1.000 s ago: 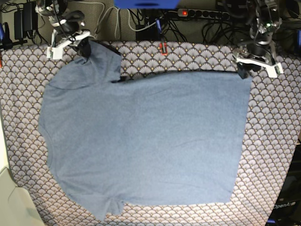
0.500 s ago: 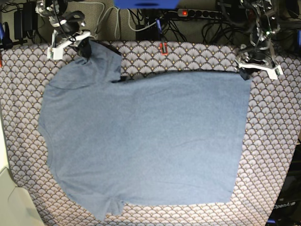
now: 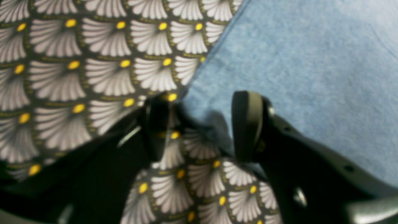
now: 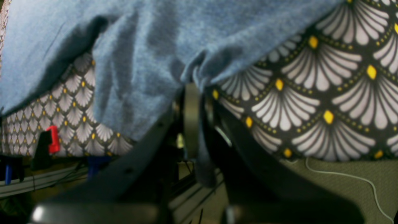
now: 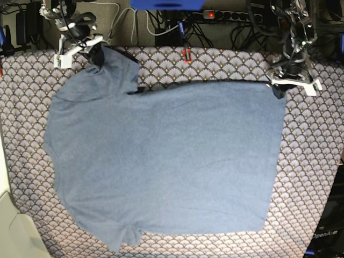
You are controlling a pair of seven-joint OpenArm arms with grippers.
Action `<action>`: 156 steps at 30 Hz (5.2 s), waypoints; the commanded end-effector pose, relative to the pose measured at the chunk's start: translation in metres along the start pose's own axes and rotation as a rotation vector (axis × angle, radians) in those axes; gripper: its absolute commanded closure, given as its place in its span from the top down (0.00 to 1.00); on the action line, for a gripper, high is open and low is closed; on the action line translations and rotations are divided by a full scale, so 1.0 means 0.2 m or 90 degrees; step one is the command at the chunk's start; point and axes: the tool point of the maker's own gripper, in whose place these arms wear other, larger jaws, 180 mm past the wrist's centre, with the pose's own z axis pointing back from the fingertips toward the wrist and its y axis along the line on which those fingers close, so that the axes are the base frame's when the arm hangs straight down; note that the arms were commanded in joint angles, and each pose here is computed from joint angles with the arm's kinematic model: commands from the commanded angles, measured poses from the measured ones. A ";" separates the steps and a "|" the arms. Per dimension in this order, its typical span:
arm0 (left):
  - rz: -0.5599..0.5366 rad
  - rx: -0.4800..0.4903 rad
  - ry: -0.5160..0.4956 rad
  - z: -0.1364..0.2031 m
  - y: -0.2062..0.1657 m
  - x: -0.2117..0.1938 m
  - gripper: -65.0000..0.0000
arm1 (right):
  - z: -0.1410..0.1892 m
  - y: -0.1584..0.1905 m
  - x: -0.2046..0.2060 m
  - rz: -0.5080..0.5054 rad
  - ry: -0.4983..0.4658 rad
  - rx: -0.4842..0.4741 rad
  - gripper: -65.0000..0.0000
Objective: Fold the T-shirt properly
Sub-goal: 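Lower both grippers onto the shirt's shoulder corners and pinch them, then lift the shoulder edge with both grippers and fold it toward the hem, then open both grippers to release the folded edge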
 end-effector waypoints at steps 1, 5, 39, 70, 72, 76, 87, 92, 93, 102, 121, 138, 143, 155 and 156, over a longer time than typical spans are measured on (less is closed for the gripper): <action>0.000 -0.006 0.016 0.00 -0.01 -0.02 0.48 | 0.03 -0.06 -0.12 0.011 0.063 -0.033 0.00; -0.006 -0.020 0.024 0.00 -0.06 -0.05 0.23 | 0.03 -0.06 -0.12 0.011 0.064 -0.033 0.00; -0.032 0.007 -0.031 0.18 0.04 0.10 0.01 | 0.32 0.14 0.27 0.200 -0.047 0.062 0.00; -0.017 -0.032 -0.040 -0.10 -0.13 0.44 0.01 | 0.17 0.16 0.69 0.331 -0.092 0.064 0.00; -0.016 -0.037 -0.045 -0.14 -0.15 0.52 0.01 | 0.14 0.16 0.76 0.345 -0.094 0.058 0.00; -0.020 -0.057 -0.059 -0.22 -0.23 0.65 0.01 | 0.05 0.08 0.90 0.354 -0.085 0.036 0.00; -0.103 -0.072 -0.005 -0.48 -0.42 0.74 0.01 | -0.20 -0.12 1.15 0.346 -0.047 0.005 0.00; -0.184 -0.024 -0.012 -0.54 -0.43 0.79 0.01 | -0.30 -0.17 1.25 0.410 -0.024 -0.056 0.00; -0.191 -0.023 -0.007 -0.55 -0.45 0.77 0.01 | -0.33 -0.16 1.27 0.424 -0.024 -0.061 0.00; -0.232 -0.001 -0.051 -0.57 -0.44 0.78 0.01 | -0.49 0.00 1.34 0.590 -0.040 -0.075 0.00; -0.235 0.001 -0.052 -0.57 -0.44 0.78 0.01 | -0.74 0.17 1.52 0.682 -0.083 -0.110 0.00; -0.279 -0.038 -0.071 -0.58 -0.64 0.85 0.01 | -0.78 0.13 1.50 0.666 -0.060 -0.110 0.00; -0.277 -0.041 -0.075 -0.58 -0.66 0.86 0.01 | -0.80 0.18 1.46 0.694 -0.049 -0.096 0.00; -0.277 -0.028 -0.054 -0.61 -0.59 0.81 0.53 | -0.81 0.18 1.44 0.705 -0.038 -0.096 0.09; -0.279 -0.025 -0.055 -0.60 -0.58 0.82 0.62 | -0.81 0.18 1.44 0.704 -0.037 -0.096 0.12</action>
